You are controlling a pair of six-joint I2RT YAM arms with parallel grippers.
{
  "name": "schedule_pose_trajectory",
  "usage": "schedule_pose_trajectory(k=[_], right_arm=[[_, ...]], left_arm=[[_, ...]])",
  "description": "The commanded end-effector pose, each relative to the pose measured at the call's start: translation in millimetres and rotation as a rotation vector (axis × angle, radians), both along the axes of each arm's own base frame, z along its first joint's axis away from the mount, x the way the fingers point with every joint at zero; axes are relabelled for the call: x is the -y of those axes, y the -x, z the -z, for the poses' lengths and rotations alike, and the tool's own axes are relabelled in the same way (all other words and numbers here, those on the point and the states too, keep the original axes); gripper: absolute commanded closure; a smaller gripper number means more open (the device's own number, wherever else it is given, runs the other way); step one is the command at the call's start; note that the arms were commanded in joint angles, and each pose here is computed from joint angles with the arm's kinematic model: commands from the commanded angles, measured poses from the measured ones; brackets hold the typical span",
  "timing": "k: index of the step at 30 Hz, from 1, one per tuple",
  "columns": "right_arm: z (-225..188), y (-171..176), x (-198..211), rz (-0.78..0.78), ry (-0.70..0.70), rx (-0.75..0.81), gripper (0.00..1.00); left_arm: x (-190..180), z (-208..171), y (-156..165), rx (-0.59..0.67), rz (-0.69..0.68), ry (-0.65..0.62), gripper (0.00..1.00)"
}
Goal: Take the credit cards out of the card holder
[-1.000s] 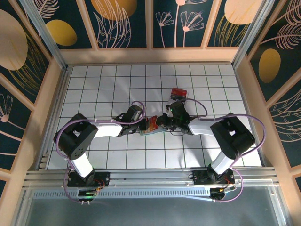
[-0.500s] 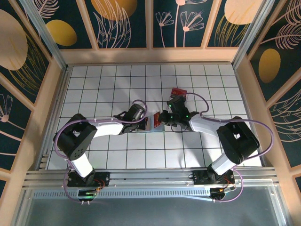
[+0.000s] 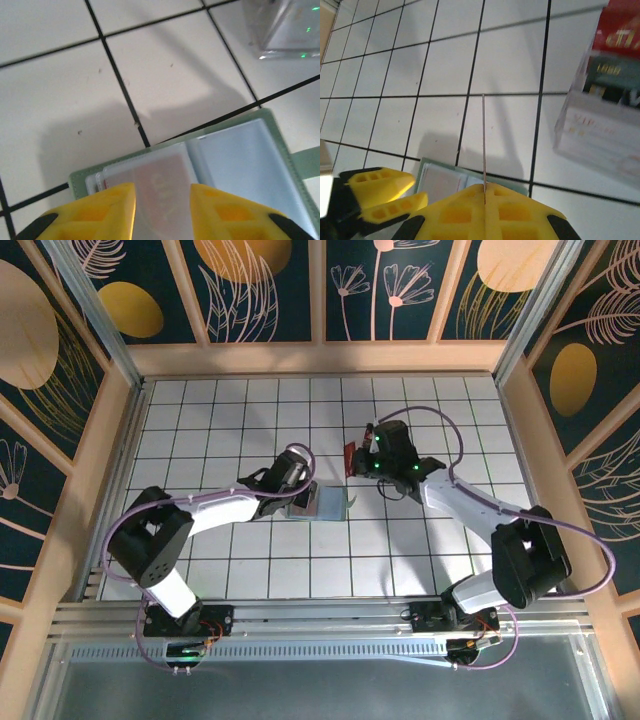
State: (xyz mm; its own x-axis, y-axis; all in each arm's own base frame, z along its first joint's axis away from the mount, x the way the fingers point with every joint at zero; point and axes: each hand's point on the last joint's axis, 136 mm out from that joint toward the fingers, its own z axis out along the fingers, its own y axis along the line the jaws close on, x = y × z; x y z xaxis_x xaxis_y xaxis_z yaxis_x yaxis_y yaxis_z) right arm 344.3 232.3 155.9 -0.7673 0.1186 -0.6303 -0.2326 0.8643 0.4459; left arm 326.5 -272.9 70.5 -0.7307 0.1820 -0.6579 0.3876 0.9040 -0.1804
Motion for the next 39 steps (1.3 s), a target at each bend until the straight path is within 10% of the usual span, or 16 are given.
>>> schedule_pose_trajectory(k=[1, 11, 26, 39], right_arm=[[-25, -16, 23, 0.007, 0.118, 0.124, 1.0], [-39, -50, 64, -0.014, 0.425, 0.35, 1.0], [-35, -85, 72, -0.297, 0.618, 0.574, 1.0], [-13, -86, 80, -0.337, 0.613, 0.513, 1.0]], left_arm=[[3, -31, -5, 0.04, -0.032, 0.075, 0.57], [-10, -63, -11, 0.107, -0.156, 0.158, 0.01], [-30, -76, -19, 0.193, -0.255, 0.154, 0.01], [23, -56, -40, 0.128, -0.09, 0.141, 0.01]])
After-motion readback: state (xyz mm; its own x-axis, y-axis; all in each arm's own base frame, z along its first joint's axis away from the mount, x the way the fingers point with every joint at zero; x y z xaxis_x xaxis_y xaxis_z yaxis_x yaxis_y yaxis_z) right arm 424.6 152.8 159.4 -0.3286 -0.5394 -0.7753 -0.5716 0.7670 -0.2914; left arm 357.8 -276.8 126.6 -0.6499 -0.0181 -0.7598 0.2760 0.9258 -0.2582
